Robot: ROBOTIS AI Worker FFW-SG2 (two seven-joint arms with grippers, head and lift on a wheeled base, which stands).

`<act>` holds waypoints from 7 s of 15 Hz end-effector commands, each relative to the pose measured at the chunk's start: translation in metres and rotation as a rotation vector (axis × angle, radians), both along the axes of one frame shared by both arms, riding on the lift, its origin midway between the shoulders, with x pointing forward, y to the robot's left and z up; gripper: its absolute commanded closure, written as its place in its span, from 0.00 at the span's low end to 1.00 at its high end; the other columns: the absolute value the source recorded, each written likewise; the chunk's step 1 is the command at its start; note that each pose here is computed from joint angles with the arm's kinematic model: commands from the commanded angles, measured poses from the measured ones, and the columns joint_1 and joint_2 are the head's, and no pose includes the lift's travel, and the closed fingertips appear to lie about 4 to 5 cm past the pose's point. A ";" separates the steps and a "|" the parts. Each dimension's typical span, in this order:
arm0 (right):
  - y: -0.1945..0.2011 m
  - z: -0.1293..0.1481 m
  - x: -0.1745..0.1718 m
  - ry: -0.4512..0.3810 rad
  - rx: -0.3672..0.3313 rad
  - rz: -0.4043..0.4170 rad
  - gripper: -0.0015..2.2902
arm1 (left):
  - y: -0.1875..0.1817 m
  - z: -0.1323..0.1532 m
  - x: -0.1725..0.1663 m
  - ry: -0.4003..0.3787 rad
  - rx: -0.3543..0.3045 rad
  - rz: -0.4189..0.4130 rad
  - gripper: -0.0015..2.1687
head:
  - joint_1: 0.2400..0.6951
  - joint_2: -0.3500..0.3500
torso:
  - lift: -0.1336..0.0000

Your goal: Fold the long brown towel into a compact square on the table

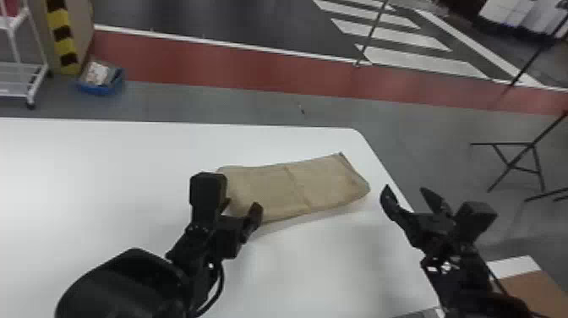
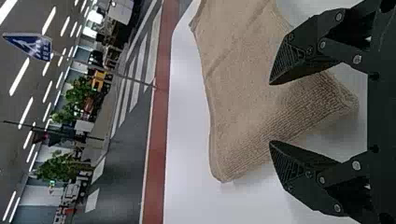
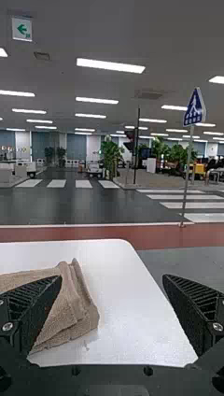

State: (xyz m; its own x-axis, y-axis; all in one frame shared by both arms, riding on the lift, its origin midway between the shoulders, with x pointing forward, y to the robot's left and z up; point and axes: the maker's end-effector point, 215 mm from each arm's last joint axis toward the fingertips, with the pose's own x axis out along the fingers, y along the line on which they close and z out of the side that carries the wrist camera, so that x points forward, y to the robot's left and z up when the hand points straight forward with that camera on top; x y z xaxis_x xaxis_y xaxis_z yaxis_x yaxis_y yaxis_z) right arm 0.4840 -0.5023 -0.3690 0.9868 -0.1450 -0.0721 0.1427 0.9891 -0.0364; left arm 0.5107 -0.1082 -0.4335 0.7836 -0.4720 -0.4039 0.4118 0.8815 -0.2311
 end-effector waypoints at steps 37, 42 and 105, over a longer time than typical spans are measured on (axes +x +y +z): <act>0.036 -0.002 0.028 0.030 0.026 0.063 0.04 | 0.216 0.047 0.000 -0.047 0.238 0.190 0.03 | 1.00 0.00 | 0.04; 0.060 -0.011 0.037 0.068 0.052 0.097 0.04 | 0.207 0.070 0.032 -0.167 0.240 0.203 0.23 | 1.00 0.00 | 0.04; 0.300 0.040 0.090 0.537 0.562 0.694 0.61 | 0.197 -0.027 0.027 0.085 0.201 0.037 0.91 | 1.00 0.32 | 0.04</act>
State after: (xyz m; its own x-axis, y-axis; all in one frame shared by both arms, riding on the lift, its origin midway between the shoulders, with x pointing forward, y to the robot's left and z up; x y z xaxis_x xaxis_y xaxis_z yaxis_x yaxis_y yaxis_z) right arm 0.5724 -0.2179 -0.3394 0.6691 0.6054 -0.4311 -0.3417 0.7657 0.5449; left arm 0.5379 0.0946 -0.4594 0.7633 -0.3388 -0.5501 0.3589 0.9304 -0.0750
